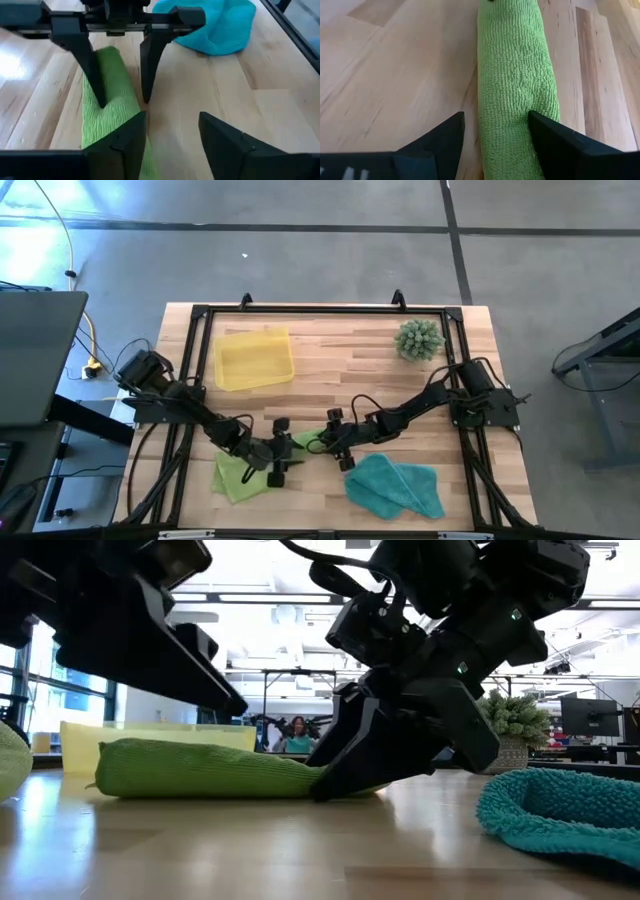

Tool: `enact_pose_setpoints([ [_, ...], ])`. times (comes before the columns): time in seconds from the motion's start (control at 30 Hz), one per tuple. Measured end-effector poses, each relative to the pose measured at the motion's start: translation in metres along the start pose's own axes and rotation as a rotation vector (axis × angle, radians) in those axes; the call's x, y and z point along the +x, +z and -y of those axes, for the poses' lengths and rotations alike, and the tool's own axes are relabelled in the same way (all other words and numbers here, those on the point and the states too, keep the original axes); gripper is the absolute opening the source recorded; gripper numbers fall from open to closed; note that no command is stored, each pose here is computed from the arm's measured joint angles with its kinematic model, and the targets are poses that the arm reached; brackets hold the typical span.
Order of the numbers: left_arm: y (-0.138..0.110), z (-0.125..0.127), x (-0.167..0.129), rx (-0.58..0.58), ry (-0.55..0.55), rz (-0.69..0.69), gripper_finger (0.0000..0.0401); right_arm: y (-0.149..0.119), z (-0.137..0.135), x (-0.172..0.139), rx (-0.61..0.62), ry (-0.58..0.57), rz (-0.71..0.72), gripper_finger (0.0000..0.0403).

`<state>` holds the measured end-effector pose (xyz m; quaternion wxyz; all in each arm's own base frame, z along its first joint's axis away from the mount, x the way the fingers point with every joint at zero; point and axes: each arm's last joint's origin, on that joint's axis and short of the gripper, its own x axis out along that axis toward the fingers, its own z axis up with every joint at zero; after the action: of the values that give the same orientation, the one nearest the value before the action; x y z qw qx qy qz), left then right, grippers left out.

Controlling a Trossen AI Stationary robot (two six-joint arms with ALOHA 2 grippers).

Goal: Roll microfiber towels into tight, uniform cylinder then place into a basket
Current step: Roll the green microfiber towel

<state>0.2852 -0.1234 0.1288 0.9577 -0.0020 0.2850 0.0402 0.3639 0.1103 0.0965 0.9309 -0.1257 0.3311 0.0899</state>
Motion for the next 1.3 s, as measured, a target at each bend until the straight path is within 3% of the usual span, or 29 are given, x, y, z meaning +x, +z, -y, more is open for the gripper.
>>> enact_pose_setpoints([
  [0.27,-0.004,-0.022,0.022,-0.031,0.091,-0.057,0.0223,0.0,0.0,0.0,0.024,0.001,0.008,0.0211],
  [0.67,-0.017,-0.03,0.031,0.004,0.159,-0.119,0.0227,0.0,0.0,0.0,0.052,0.001,0.009,0.021],
  [0.87,-0.023,-0.035,0.038,-0.082,0.186,-0.14,0.0224,0.0,0.0,0.0,0.052,0.001,0.007,0.021],
  [1.03,-0.024,-0.035,0.038,-0.115,0.194,-0.143,0.018,0.003,0.001,-0.004,0.059,0.005,0.001,0.021],
  [1.3,-0.025,-0.036,0.038,-0.107,0.2,-0.147,0.0043,0.02,0.011,-0.041,0.056,0.007,-0.07,0.021],
])
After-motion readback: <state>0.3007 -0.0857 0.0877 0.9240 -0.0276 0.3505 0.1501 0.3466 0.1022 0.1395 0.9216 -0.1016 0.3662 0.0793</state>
